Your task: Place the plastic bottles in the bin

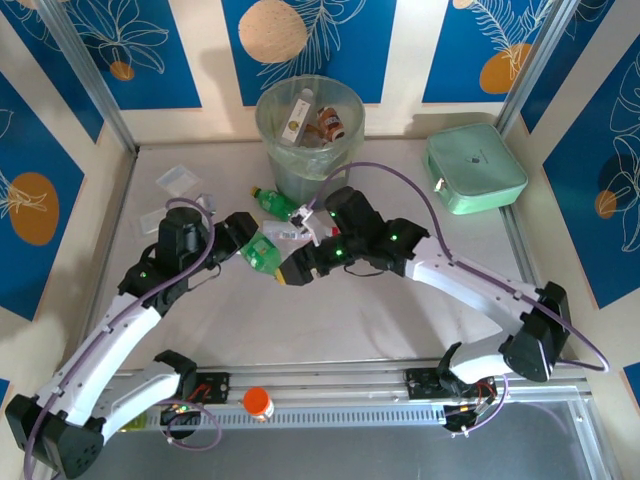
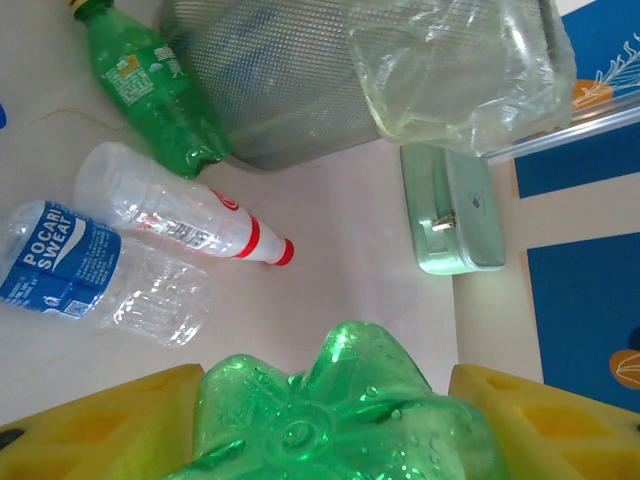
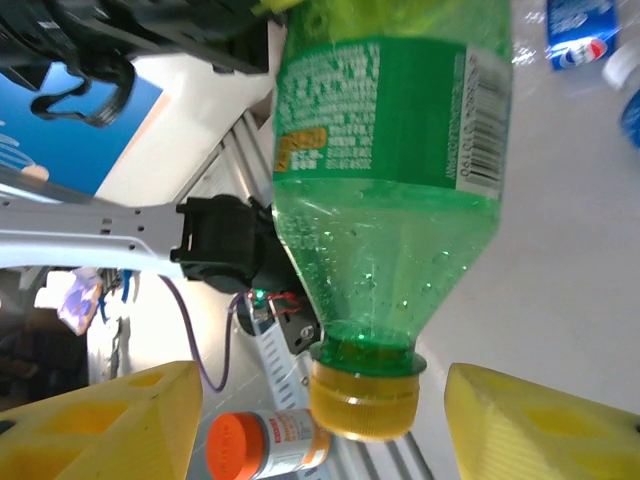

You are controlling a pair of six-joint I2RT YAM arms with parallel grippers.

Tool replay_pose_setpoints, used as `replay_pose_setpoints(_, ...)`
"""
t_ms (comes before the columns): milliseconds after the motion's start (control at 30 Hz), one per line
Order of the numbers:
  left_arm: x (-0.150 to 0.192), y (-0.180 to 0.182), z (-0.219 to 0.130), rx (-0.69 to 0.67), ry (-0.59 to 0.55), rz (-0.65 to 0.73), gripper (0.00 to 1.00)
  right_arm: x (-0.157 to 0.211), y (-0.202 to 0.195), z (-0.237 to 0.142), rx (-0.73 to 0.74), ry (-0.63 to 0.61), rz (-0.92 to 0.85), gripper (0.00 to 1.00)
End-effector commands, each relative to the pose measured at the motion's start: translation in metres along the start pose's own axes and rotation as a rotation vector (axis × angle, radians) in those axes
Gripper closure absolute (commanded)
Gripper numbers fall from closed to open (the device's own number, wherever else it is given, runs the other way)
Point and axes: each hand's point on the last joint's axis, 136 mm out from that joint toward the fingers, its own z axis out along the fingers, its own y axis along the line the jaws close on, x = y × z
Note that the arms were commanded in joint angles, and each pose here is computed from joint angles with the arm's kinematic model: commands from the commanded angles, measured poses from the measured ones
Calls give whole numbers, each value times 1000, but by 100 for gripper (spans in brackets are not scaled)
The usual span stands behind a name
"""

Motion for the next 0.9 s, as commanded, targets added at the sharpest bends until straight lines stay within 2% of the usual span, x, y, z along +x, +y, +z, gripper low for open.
replay_pose_setpoints(0,-8,-20,-12,69,-20,36,48,5,17,1,-85,44,15,36)
replay_pose_setpoints(200,-10,-22,-16,76,-32,42,48,11,29,11,-188,92,50,40)
replay_pose_setpoints(500,-10,-28,-15,103,-28,29,49,13,17,20,-139,90,76,46)
replay_pose_setpoints(733,-8,-32,-15,122,-15,33,47,10,18,19,-140,70,64,77)
replay_pose_setpoints(800,-8,-34,-16,125,-15,45,42,10,18,15,-131,62,57,86)
replay_pose_setpoints(867,-10,-35,-19,121,-22,59,30,9,18,11,-127,52,53,89)
